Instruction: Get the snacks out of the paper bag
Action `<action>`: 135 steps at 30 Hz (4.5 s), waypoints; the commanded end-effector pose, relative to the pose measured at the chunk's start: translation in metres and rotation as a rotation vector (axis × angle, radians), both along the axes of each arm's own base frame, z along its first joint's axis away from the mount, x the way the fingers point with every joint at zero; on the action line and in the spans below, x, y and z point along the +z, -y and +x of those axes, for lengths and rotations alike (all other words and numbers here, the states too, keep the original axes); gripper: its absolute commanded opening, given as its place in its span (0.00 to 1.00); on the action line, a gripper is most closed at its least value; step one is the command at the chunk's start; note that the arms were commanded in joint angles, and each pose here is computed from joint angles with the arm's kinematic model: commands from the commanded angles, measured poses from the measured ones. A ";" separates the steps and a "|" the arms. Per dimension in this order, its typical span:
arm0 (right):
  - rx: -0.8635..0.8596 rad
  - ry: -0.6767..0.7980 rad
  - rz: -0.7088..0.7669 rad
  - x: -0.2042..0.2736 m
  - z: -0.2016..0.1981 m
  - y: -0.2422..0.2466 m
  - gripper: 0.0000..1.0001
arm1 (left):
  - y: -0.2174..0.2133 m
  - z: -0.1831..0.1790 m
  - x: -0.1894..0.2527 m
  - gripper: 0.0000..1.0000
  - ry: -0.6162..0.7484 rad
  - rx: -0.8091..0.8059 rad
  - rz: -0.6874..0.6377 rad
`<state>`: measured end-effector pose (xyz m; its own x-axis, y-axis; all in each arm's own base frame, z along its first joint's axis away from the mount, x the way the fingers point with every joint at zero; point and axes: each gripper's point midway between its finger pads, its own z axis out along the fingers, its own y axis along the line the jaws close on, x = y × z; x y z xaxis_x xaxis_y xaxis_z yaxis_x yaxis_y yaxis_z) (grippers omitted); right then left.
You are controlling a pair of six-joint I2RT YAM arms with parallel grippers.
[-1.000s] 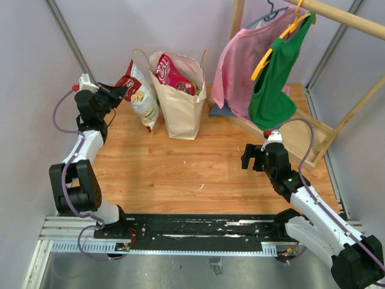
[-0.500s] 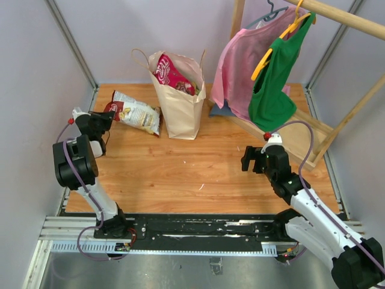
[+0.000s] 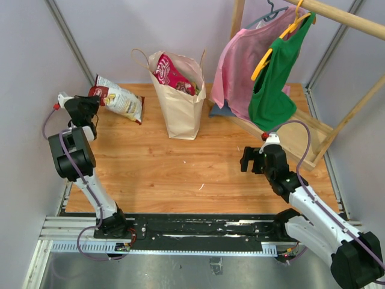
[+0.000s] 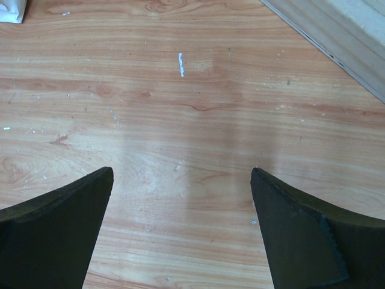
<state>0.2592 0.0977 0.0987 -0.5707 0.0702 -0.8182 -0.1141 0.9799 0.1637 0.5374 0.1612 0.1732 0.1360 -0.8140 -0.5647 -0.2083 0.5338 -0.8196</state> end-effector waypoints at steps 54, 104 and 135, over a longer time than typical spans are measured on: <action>-0.002 0.038 0.056 0.001 -0.017 0.001 0.98 | 0.318 -0.037 0.213 0.74 -0.110 -0.590 0.762; 0.020 0.004 0.044 -0.029 -0.018 -0.002 0.98 | 0.311 0.000 0.161 0.14 -0.241 -0.559 0.862; 0.022 -0.018 0.041 -0.036 -0.018 -0.004 0.98 | 0.279 -0.147 0.423 0.01 0.561 -0.284 0.702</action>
<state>0.2430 0.0975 0.0658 -0.5853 0.1005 -0.8046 -0.1154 0.9719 0.2053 0.4566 -0.1366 0.4913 0.0674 -0.2237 -0.9723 0.2482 0.9477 -0.2008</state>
